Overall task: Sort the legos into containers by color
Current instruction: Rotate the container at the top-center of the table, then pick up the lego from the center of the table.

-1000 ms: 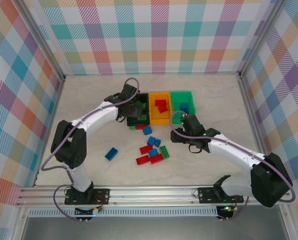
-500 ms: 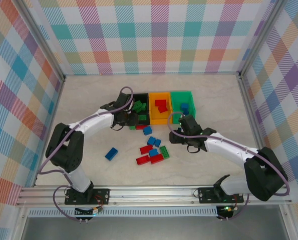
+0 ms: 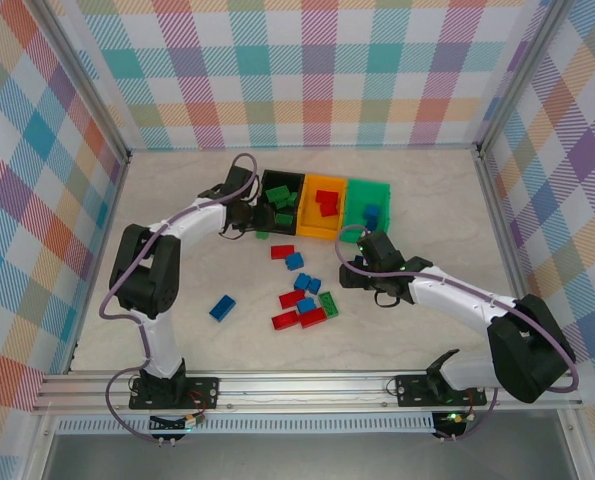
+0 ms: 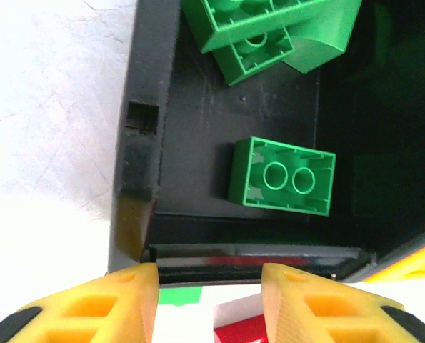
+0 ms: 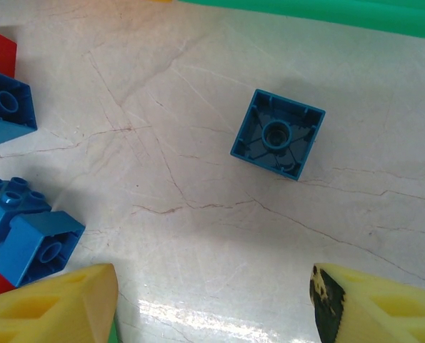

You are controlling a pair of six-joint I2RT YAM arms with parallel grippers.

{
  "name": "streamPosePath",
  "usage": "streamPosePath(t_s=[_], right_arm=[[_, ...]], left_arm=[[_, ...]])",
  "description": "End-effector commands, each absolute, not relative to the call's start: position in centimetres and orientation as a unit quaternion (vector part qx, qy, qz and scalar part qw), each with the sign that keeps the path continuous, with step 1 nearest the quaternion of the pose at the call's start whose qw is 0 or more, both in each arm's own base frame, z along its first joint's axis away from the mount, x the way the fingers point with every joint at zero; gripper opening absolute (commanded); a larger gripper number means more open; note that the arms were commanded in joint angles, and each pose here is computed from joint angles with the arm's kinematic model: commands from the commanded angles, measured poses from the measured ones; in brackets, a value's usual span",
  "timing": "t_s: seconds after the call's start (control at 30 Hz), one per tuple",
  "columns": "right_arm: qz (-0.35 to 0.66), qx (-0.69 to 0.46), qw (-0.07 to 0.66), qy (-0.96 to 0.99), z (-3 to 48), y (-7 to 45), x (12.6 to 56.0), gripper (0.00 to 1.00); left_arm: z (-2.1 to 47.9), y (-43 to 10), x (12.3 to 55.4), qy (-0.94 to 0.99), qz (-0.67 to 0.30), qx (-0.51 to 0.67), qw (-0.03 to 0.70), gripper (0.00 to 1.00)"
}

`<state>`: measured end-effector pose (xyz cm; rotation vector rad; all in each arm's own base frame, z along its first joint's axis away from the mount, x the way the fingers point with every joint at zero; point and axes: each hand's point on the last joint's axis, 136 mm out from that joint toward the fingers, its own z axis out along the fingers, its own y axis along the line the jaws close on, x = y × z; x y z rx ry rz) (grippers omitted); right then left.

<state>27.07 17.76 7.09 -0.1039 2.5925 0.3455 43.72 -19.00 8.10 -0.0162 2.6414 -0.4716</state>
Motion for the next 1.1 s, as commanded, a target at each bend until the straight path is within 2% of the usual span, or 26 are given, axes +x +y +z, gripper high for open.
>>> streamPosePath(t_s=[0.0,0.27,0.6,1.07], right_arm=[[0.132,-0.029,0.270,0.953,7.5,17.5,27.3,0.72],[0.137,-0.031,0.265,0.954,7.0,18.0,27.5,0.72],[0.154,-0.030,0.263,0.952,7.2,18.6,27.5,0.72],[0.153,-0.025,0.262,0.953,7.0,18.3,27.1,0.73]], left_arm=[[8.9,-19.8,43.1,0.954,-0.203,0.001,0.222,0.50],[10.5,-18.6,40.7,0.944,-0.195,0.009,0.266,0.67],[6.6,-18.0,40.1,0.958,-0.147,0.053,0.240,0.64],[4.3,-19.1,42.8,0.954,-0.132,0.061,0.261,0.61]])
